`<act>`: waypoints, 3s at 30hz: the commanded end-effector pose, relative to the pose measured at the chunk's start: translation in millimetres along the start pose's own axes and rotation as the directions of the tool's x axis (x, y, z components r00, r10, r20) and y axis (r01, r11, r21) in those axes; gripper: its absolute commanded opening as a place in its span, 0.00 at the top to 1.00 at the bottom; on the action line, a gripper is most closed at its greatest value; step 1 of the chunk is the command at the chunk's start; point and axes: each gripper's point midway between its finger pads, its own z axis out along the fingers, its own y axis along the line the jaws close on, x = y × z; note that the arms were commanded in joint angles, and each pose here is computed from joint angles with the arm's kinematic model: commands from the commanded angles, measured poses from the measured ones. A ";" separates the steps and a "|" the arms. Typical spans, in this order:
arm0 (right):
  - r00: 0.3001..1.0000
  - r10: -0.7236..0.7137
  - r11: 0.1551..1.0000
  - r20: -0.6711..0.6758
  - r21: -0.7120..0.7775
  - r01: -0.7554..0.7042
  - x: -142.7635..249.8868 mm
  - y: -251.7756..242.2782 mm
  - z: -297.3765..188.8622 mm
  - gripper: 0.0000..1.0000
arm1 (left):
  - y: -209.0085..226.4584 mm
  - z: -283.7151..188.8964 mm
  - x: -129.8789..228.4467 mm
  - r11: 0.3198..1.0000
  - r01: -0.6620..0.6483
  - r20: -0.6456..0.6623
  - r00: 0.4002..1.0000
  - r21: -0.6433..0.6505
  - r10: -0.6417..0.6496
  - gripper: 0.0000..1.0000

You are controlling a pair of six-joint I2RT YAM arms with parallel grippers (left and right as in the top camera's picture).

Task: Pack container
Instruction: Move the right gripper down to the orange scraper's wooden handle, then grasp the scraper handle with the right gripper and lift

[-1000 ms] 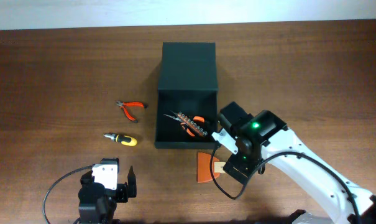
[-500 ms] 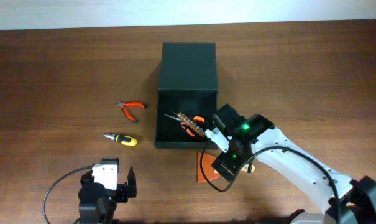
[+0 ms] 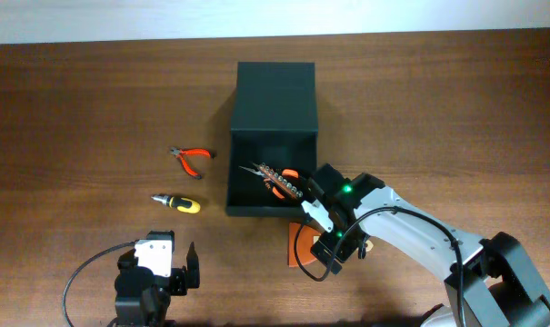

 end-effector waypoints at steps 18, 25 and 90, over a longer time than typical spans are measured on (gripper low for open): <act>0.999 0.030 0.999 -0.039 -0.011 -0.030 16.0 1.0 33.0 0.12 | 2.2 1.4 2.0 1.000 -0.012 -0.001 1.000 -0.012 0.012 0.01; 0.990 0.123 0.992 -0.066 0.001 -0.124 23.7 0.6 34.7 0.14 | 2.2 1.4 2.1 1.000 -0.012 -0.001 1.000 -0.012 0.012 0.01; 0.945 0.319 0.948 0.079 -0.010 -0.319 13.1 -1.1 36.8 0.53 | 2.2 1.4 2.0 1.000 -0.012 -0.001 1.000 -0.012 0.012 0.01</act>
